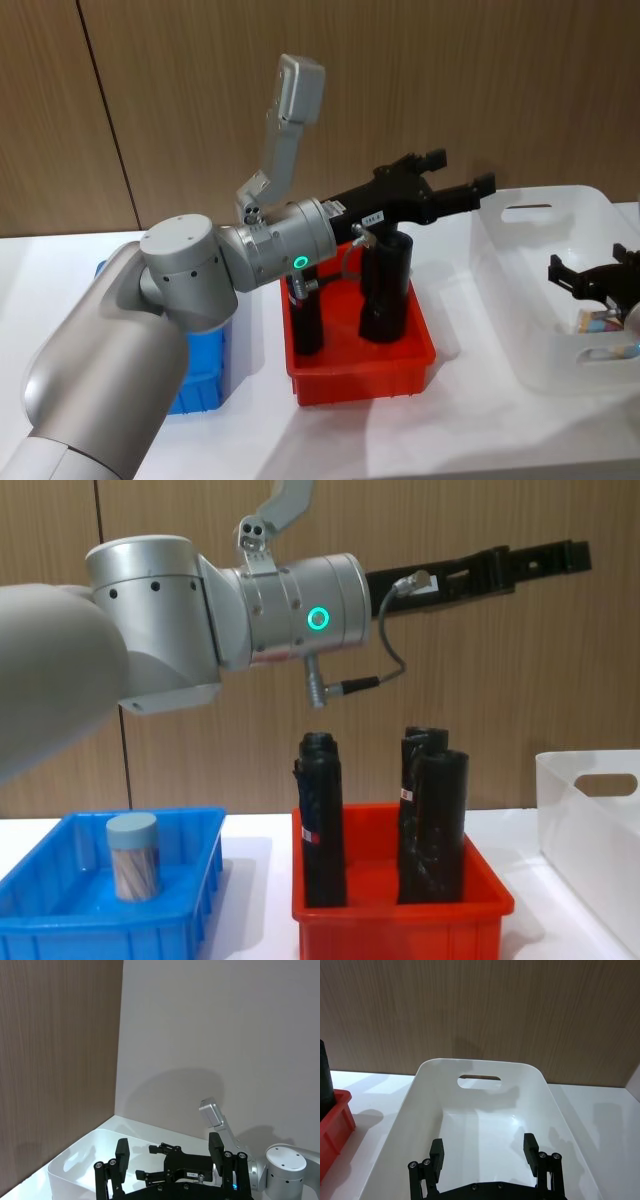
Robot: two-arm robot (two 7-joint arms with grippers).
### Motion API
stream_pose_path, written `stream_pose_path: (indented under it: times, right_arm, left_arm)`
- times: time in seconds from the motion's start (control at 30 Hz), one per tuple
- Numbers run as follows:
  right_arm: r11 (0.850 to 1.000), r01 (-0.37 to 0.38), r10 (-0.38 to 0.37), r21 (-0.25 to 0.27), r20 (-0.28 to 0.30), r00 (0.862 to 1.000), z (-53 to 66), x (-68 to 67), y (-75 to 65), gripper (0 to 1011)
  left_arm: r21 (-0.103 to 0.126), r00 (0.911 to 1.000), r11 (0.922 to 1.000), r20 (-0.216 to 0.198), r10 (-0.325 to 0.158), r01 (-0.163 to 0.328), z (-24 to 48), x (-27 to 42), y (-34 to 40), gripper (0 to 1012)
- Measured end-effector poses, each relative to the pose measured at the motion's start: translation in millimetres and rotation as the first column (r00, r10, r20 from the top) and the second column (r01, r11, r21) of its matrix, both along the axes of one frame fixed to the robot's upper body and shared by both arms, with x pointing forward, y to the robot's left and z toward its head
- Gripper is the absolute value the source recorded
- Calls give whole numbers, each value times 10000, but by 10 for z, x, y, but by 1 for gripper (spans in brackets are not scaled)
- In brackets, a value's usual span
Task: Pick the cotton swabs from the blue box and place them into the white box.
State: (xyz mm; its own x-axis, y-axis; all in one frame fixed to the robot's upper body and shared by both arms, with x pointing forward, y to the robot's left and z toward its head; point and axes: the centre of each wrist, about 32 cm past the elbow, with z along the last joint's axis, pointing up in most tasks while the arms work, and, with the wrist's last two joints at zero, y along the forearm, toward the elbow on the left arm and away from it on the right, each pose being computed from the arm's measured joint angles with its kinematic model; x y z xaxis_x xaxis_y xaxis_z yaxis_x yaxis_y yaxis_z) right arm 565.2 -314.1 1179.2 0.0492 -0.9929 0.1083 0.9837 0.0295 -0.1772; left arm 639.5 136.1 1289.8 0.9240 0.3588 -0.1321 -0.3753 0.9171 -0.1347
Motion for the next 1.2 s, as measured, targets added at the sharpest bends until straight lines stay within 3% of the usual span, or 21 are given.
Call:
stream_pose_path:
  times: [0.6, 0.87, 1.03, 1.2]
  right_arm:
    - [10000, -57, 57, 17, 177, 9998, -14, -38, -4, 1002]
    - [9995, -324, 323, 7, 396, 9987, -15, -133, 59, 1002]
    - [9977, -682, 679, 31, 677, 9954, -17, -264, 148, 1002]
    - [9944, -1059, 1048, 66, 962, 9898, -12, -401, 243, 1002]
  left_arm:
    - [34, 10000, 10000, -12, 51, -51, -15, -8, 8, 999]
    - [324, 9973, 9968, 89, 727, -729, -106, -92, 79, 999]
    - [630, 9890, 9871, 271, 1455, -1469, -195, -191, 153, 1000]
    - [931, 9752, 9711, 472, 2162, -2198, -293, -301, 225, 1000]
